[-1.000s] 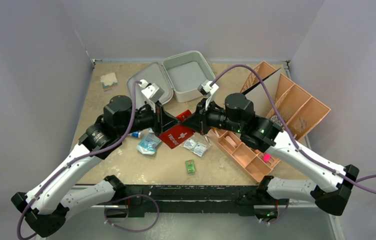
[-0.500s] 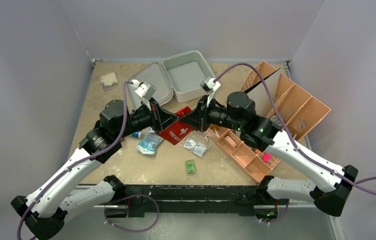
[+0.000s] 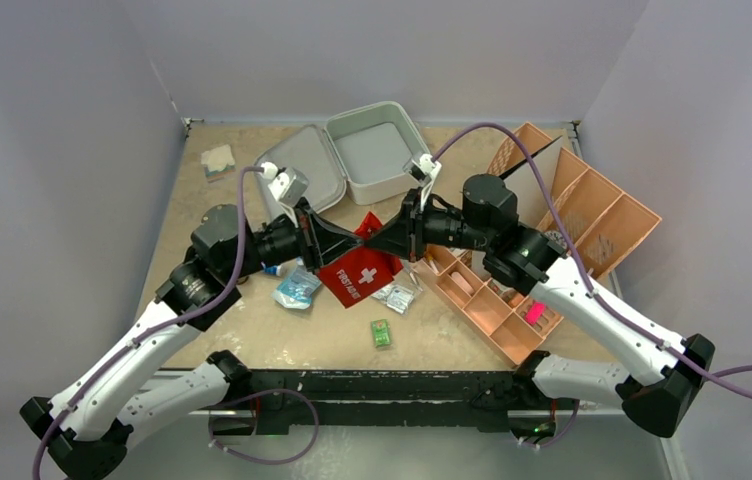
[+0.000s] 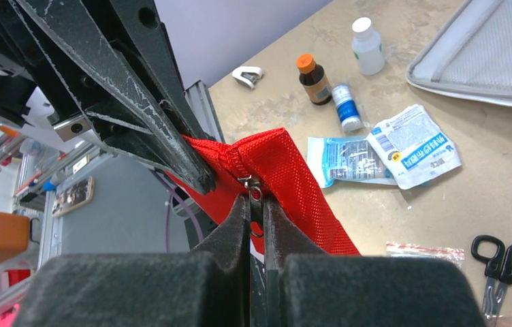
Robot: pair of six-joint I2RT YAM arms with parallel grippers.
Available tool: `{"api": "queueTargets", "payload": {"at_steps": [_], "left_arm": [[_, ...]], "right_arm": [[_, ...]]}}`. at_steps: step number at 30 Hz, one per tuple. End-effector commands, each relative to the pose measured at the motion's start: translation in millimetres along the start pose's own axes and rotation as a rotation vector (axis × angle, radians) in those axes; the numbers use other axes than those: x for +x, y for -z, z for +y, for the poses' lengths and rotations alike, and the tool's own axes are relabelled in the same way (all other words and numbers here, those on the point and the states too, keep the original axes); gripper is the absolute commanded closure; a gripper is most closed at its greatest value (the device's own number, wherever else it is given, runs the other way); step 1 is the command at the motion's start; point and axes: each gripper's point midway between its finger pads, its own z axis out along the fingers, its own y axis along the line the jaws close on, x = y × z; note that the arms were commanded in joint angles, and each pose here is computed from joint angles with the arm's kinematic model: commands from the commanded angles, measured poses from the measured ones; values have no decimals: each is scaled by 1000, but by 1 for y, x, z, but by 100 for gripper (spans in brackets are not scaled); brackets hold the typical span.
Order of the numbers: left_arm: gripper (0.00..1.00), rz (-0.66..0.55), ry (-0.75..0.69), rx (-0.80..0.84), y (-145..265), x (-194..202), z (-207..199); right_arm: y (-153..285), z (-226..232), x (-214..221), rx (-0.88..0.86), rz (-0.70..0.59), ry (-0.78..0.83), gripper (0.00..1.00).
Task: Organize the medicine kit
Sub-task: Zip the medicine pouch.
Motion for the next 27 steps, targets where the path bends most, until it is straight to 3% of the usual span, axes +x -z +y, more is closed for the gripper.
{"api": "queueTargets", "payload": {"at_steps": [1, 18, 27], "left_arm": [[100, -185, -117, 133, 16, -54, -43], [100, -334, -136, -143, 30, -83, -1], [100, -453, -132, -145, 46, -131, -22]], "right_arm": [[6, -2, 17, -23, 73, 11, 100], [4, -28, 54, 68, 144, -99, 100], [7, -51, 69, 179, 163, -127, 100]]}}
